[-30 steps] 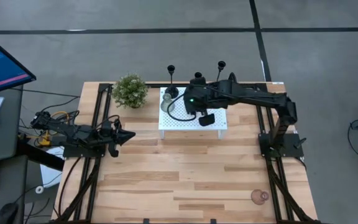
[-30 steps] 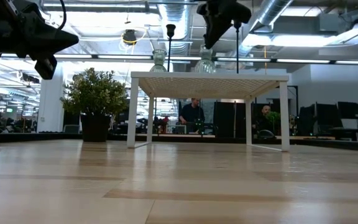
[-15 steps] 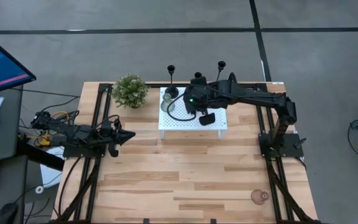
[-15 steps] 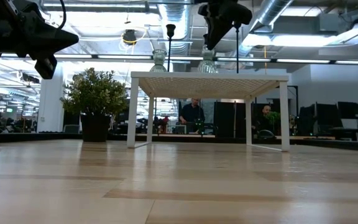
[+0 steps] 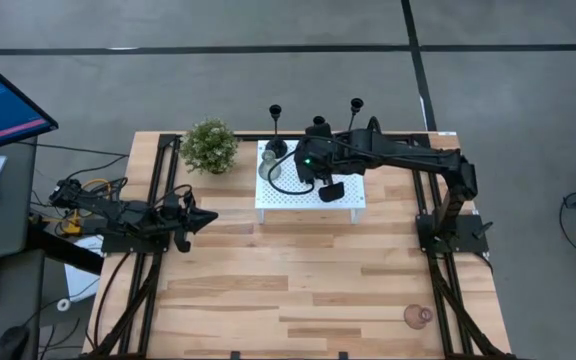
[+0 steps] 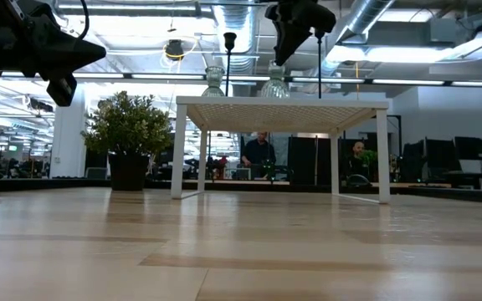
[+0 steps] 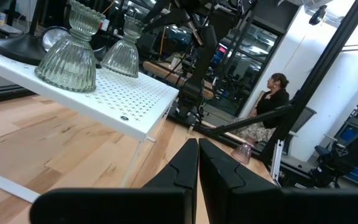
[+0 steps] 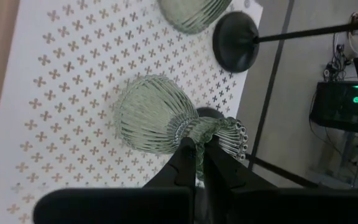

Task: Pick & Place candle stick holders
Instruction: Put the green candle holder on the shelf aligned with the middle black candle holder, then put the violet candle holder on the shelf aligned with the black candle holder

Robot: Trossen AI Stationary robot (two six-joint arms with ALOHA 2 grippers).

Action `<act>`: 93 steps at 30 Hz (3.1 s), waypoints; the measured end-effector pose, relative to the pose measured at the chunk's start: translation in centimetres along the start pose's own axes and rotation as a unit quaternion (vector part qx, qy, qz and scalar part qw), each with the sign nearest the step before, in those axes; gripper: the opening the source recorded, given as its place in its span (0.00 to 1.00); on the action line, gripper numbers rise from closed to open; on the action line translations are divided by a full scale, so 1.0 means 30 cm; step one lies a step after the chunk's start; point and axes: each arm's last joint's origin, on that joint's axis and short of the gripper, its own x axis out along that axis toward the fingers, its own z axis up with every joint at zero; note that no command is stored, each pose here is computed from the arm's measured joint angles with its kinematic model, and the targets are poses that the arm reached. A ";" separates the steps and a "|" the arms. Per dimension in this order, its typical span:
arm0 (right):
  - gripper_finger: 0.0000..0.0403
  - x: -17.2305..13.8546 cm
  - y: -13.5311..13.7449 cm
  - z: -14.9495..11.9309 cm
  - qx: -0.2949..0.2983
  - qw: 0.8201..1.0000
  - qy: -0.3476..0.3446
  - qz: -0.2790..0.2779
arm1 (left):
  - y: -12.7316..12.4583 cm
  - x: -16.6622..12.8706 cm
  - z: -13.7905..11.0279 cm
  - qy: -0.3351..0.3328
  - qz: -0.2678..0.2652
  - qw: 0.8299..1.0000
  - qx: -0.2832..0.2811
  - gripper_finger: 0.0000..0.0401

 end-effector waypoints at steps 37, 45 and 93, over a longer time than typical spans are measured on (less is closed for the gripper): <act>0.21 0.045 0.037 0.003 0.002 1.000 0.010 0.011 | 0.000 0.000 0.000 0.000 0.000 1.000 0.000 0.03; 0.38 0.017 0.049 0.006 -0.002 1.000 -0.001 0.009 | 0.000 0.000 0.000 0.000 0.000 1.000 0.000 0.03; 0.62 -0.589 1.133 -0.370 0.332 0.834 0.218 0.383 | -0.001 0.003 -0.002 0.003 0.001 1.000 0.002 0.03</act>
